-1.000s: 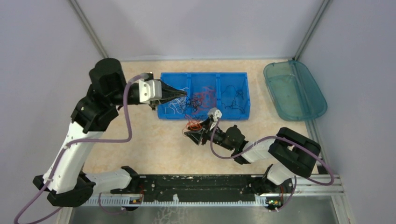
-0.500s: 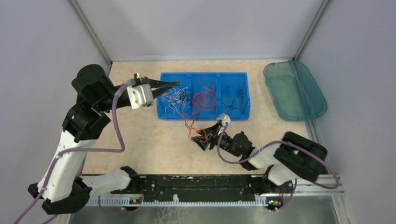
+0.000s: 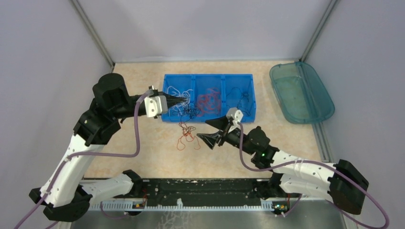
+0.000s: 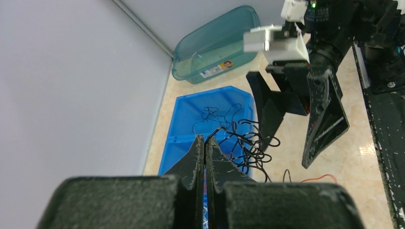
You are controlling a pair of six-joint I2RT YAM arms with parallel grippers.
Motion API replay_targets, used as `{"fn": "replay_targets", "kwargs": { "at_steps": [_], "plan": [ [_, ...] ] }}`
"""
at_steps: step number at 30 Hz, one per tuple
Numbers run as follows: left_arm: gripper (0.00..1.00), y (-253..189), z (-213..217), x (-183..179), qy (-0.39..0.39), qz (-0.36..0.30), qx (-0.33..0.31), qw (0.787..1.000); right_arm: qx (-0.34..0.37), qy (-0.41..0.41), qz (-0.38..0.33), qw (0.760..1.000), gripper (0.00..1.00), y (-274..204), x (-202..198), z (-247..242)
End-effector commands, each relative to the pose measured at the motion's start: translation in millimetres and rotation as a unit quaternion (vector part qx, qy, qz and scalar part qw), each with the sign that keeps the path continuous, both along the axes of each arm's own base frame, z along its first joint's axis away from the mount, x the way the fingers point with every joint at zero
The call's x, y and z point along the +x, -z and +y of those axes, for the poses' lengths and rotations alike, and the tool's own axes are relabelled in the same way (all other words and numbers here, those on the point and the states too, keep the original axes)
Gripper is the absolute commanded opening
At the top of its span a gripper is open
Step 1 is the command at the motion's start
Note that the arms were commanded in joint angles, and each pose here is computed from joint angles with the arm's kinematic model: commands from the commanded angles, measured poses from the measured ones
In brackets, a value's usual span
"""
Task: Untangle the cables
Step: Untie the cable.
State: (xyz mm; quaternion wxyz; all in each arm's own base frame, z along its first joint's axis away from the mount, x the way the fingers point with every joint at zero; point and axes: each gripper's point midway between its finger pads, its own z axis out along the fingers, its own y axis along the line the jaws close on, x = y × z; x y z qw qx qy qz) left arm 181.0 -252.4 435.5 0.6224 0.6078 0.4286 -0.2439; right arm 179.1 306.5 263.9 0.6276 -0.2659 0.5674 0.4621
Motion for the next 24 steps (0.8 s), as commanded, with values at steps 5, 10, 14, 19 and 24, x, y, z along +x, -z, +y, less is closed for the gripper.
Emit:
{"fn": "replay_targets", "kwargs": {
  "at_steps": [5, 10, 14, 19, 24],
  "plan": [
    [0.0, -34, 2, -9, 0.01, -0.028, -0.03, 0.999, -0.016, -0.061, 0.019, 0.998, 0.71, 25, -9, 22],
    [0.0, -39, 4, -11, 0.007, -0.03, -0.035, 0.999, -0.018, -0.047, 0.024, 0.998, 0.57, 28, 6, 35],
    [0.0, -43, 7, -10, 0.0, -0.042, -0.033, 0.999, -0.036, -0.042, 0.039, 0.998, 0.36, 37, 9, 37],
    [0.0, -48, 10, -5, -0.015, -0.065, -0.031, 0.997, -0.035, -0.038, 0.049, 0.997, 0.35, 49, 2, 25],
    [0.0, -59, 16, 0, -0.036, -0.092, -0.03, 0.995, -0.042, -0.03, 0.058, 0.997, 0.15, 56, -1, 17]
  ]
}}
